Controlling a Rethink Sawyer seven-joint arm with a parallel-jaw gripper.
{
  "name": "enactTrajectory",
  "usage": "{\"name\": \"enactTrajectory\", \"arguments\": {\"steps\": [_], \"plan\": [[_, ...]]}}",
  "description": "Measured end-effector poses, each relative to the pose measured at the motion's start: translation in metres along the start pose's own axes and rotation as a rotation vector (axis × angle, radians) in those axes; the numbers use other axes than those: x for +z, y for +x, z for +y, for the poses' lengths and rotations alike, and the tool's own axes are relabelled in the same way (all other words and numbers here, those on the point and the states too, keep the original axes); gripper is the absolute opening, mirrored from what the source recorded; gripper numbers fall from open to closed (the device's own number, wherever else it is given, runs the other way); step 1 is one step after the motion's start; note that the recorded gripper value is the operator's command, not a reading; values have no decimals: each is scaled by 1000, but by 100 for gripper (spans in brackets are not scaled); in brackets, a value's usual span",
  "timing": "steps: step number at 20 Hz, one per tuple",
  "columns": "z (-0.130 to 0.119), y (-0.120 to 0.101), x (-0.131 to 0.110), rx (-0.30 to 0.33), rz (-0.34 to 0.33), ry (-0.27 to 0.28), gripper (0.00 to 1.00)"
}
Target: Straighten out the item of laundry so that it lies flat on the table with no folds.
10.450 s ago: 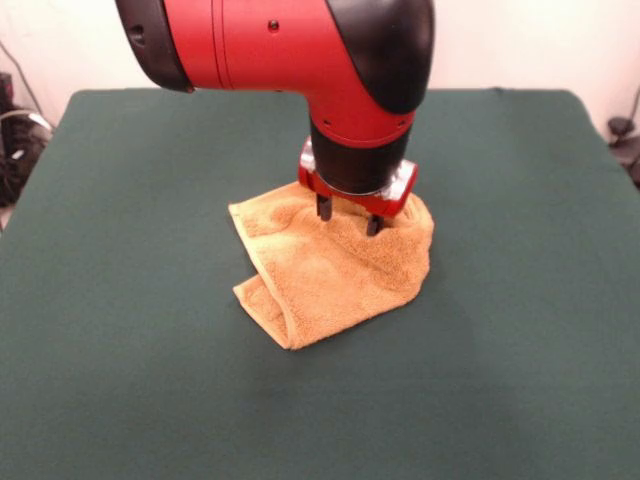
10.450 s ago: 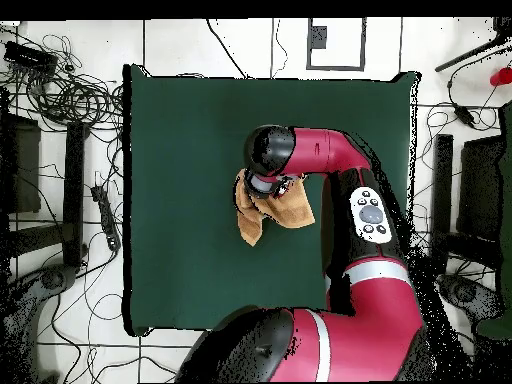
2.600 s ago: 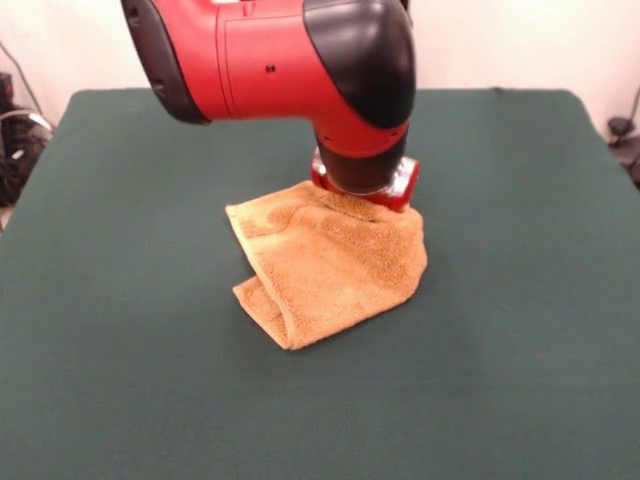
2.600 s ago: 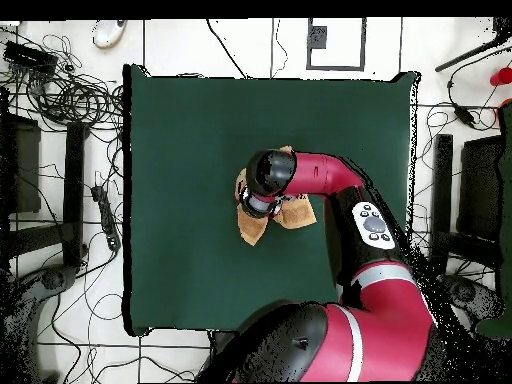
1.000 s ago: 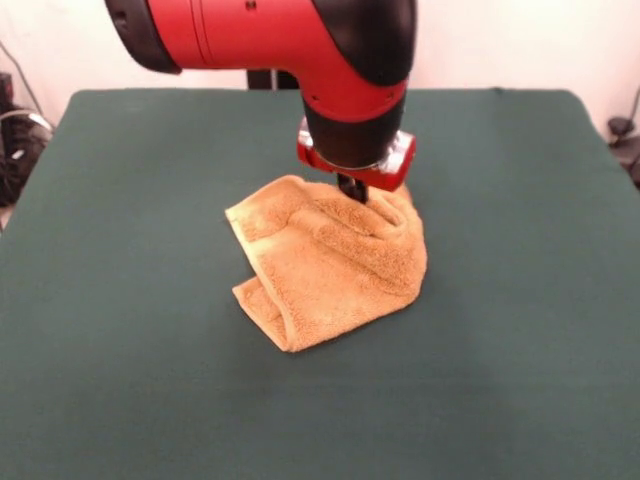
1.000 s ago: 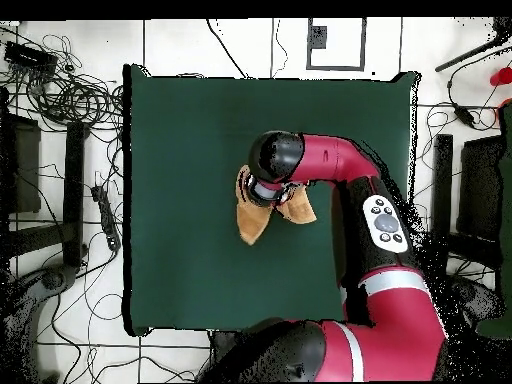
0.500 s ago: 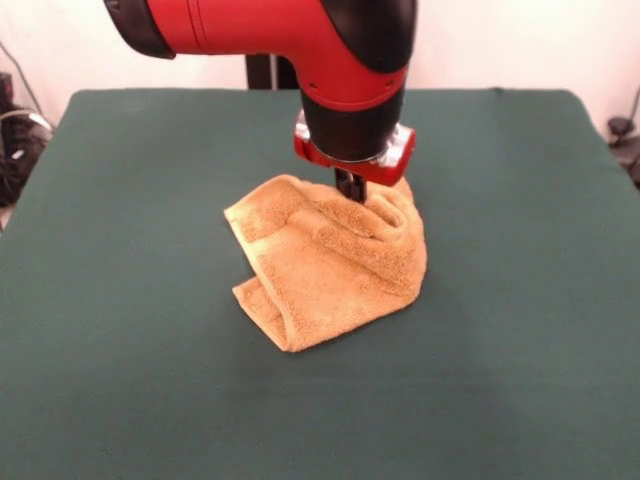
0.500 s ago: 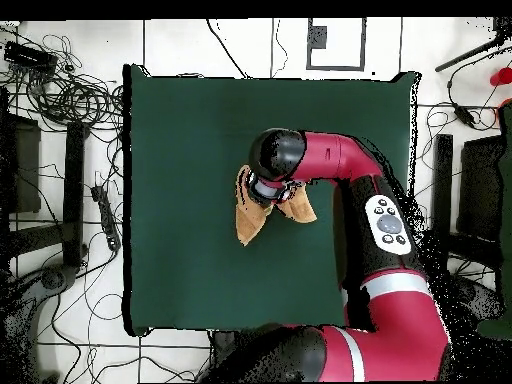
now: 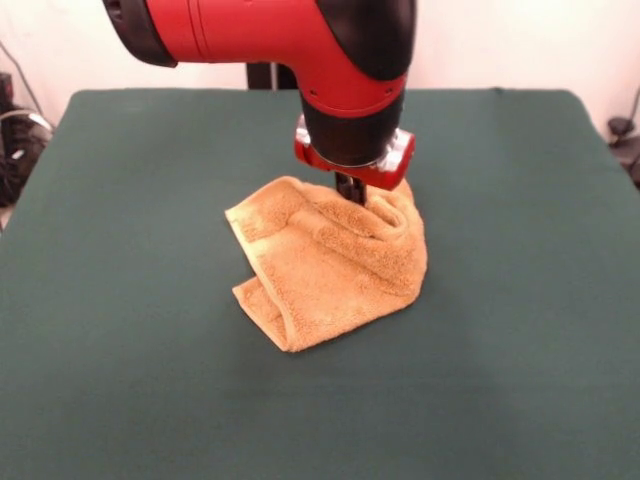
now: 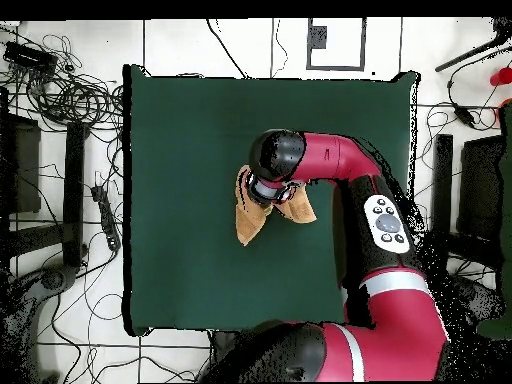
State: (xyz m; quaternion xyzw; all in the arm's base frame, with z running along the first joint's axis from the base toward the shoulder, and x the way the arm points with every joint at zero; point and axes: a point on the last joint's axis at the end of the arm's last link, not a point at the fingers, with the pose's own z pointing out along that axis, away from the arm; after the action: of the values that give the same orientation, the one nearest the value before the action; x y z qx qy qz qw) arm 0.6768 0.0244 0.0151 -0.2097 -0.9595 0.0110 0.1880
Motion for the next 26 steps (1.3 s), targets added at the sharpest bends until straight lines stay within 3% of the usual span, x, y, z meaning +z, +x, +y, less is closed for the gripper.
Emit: {"name": "enactTrajectory", "arguments": {"steps": [9, 10, 26], "plan": [[0, -2, 9, 0, 9, 2, 0], [0, -2, 9, -1, 7, 3, 100], [0, -2, 9, -2, 5, 6, 100]]}}
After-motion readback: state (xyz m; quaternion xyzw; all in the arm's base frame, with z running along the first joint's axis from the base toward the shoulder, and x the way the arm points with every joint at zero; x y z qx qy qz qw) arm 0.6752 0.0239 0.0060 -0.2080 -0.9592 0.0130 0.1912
